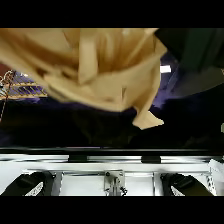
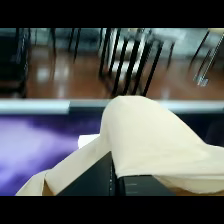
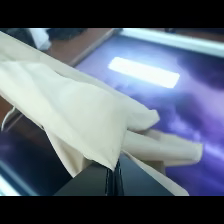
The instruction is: Fold the shirts.
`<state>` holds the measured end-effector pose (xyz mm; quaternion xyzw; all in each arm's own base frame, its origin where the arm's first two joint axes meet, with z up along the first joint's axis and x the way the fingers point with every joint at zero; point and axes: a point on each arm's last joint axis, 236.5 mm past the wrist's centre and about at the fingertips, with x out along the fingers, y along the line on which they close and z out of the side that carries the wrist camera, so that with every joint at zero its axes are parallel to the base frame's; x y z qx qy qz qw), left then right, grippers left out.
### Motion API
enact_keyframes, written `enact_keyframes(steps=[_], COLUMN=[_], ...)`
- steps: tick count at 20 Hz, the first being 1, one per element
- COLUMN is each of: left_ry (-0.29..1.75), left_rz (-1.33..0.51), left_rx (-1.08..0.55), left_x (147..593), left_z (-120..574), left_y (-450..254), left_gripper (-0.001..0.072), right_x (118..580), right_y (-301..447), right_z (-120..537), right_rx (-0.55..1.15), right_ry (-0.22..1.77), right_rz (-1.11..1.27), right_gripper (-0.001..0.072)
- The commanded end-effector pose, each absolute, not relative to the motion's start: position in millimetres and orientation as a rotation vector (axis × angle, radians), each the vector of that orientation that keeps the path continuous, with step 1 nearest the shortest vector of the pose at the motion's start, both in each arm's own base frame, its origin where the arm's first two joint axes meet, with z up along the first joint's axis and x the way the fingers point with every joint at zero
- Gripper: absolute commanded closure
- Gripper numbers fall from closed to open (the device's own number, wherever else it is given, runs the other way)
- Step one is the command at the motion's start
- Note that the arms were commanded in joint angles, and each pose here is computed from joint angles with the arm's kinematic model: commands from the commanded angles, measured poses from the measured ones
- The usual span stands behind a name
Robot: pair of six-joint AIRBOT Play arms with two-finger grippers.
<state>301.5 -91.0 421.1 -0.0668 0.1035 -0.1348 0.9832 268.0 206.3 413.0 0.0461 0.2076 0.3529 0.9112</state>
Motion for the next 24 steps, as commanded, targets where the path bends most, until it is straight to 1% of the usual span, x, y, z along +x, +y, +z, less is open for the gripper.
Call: enact_keyframes(steps=[1,4,8,10,12,13,14,15,16,17,19,21,22,23,24], left_ry=[0.555,0.704,0.794,0.839,0.863,0.873,0.878,0.880,0.878,0.873,0.855,0.841,0.843,0.853,0.871], left_rz=[-0.234,-0.323,-0.287,-0.266,-0.253,-0.249,-0.242,-0.248,-0.246,-0.231,-0.159,-0.105,-0.098,-0.099,-0.105], left_rx=[-0.071,-0.126,-0.136,-0.136,-0.136,-0.134,-0.109,-0.072,-0.025,0.032,0.138,0.205,0.197,0.161,0.095], left_x=[285,294,313,319,325,327,330,331,333,336,343,347,347,346,343], left_z=[326,257,183,160,151,147,144,141,139,137,137,140,140,138,136], left_y=[-85,-118,-119,-115,-114,-113,-110,-109,-104,-96,-72,-54,-52,-53,-59], left_gripper=[0.0661,0.0661,0.0661,0.0660,0.0651,0.0599,0.0490,0.0353,0.0247,0.0232,0.0232,0.0231,0.0185,0.0089,0.0039], right_x=[246,271,320,330,333,336,339,341,340,338,328,326,327,327,326], right_y=[201,202,210,224,236,239,240,242,242,242,242,241,241,241,243], right_z=[355,287,206,173,153,148,147,149,150,152,161,175,180,183,183], right_rx=[0.074,0.026,-0.028,-0.100,-0.209,-0.257,-0.296,-0.325,-0.347,-0.361,-0.364,-0.329,-0.320,-0.309,-0.295], right_ry=[0.726,0.997,1.230,1.291,1.304,1.289,1.263,1.238,1.226,1.221,1.216,1.177,1.157,1.147,1.148], right_rz=[0.711,0.635,0.539,0.531,0.515,0.495,0.472,0.458,0.448,0.447,0.460,0.460,0.462,0.462,0.461], right_gripper=[0.0639,0.0639,0.0639,0.0639,0.0639,0.0639,0.0639,0.0639,0.0639,0.0639,0.0639,0.0638,0.0638,0.0638,0.0638])
